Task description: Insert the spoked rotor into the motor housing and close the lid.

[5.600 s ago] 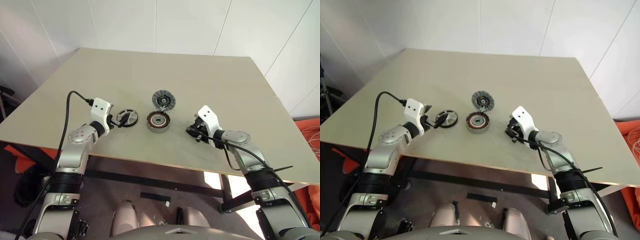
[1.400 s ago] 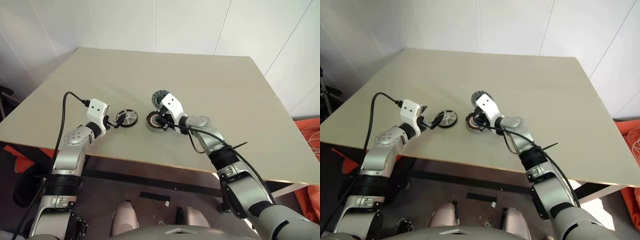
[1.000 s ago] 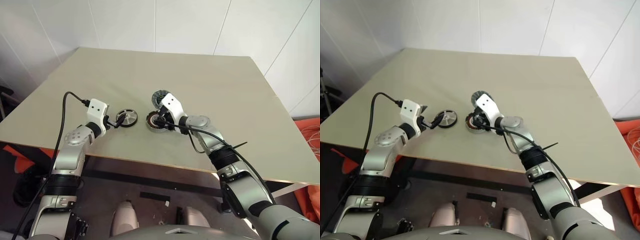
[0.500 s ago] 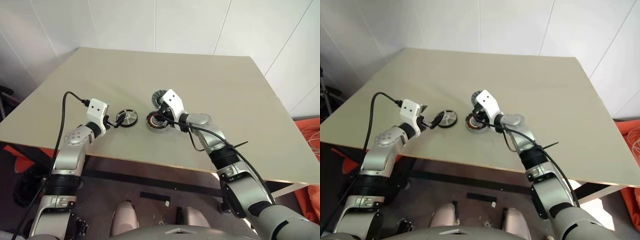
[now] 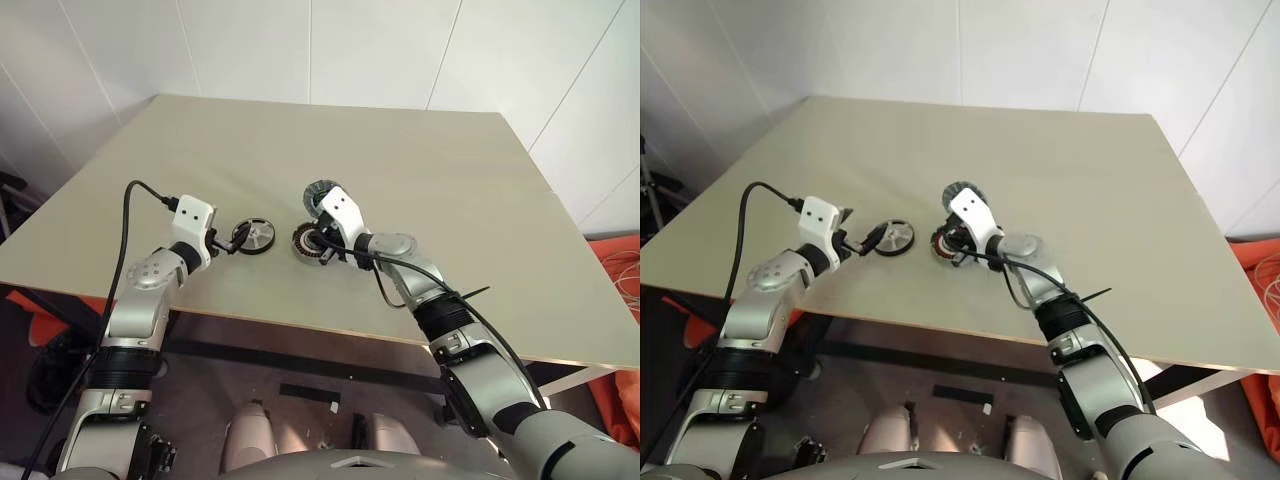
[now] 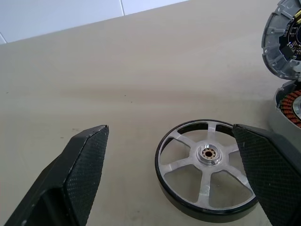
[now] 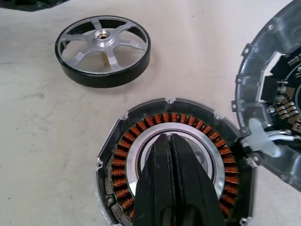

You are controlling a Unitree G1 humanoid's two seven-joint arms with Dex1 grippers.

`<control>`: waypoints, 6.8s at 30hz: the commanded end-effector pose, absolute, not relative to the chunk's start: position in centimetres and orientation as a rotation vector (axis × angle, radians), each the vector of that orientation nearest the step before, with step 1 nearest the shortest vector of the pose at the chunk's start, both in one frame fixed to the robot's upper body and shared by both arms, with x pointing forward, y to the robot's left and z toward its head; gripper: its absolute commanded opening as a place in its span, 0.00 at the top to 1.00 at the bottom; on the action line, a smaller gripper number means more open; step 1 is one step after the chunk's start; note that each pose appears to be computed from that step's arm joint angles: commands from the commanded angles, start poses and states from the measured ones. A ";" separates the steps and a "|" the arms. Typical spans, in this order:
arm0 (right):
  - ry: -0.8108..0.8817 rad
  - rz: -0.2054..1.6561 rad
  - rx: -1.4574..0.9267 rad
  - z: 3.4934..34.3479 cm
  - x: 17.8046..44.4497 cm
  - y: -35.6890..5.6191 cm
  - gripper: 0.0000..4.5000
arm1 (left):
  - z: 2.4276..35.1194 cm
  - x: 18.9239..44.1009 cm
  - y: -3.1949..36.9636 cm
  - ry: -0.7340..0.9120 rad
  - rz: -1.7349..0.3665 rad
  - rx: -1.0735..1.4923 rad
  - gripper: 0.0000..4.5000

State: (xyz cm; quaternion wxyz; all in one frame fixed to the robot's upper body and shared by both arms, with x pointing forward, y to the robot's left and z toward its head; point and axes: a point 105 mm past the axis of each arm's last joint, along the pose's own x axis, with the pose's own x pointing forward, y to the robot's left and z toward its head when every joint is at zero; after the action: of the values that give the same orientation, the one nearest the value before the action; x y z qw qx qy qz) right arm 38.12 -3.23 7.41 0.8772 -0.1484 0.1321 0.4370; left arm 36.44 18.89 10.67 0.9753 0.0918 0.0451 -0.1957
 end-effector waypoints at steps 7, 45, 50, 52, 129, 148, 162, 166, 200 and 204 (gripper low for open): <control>0.228 0.924 -0.322 8.2 38.4 -2.5 0.99 | 12.6 36.7 19.4 0.028 -0.377 0.210 0.00; 0.103 0.927 -0.329 12.8 38.8 -3.7 0.99 | 12.5 36.8 19.9 0.060 -0.354 0.162 0.00; 0.090 0.966 -0.346 14.0 37.3 -4.2 0.99 | 12.1 36.7 20.1 0.100 -0.329 0.102 0.00; 0.093 0.964 -0.350 14.1 37.0 -4.5 0.99 | 11.7 36.5 20.0 0.115 -0.343 0.079 0.00; 0.143 0.831 -0.390 13.9 37.9 -10.5 1.00 | 7.5 36.7 16.7 0.412 -0.277 -0.822 0.56; 0.149 0.829 -0.401 13.6 38.0 -10.5 1.00 | 9.9 35.3 13.2 0.399 -0.517 -0.941 0.56; 0.145 0.820 -0.406 13.4 37.9 -10.5 1.00 | 11.4 36.9 8.3 0.457 -0.642 -0.978 0.56; 0.141 0.814 -0.404 13.5 38.0 -10.5 1.00 | 11.1 37.2 8.0 0.486 -0.637 -0.958 0.56; 0.137 0.797 -0.397 13.5 38.1 -10.6 1.00 | 9.2 36.9 6.9 0.629 -0.604 -0.914 0.56; 0.138 0.797 -0.398 13.4 38.0 -10.7 1.00 | 9.6 36.8 7.2 0.624 -0.613 -0.937 0.56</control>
State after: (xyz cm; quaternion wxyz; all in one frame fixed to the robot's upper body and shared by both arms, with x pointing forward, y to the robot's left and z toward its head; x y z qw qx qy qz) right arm 38.01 -10.89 12.24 0.8987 -0.1887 0.0915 0.3852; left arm 36.90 7.67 8.49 0.8079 -0.4342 0.2985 -0.2639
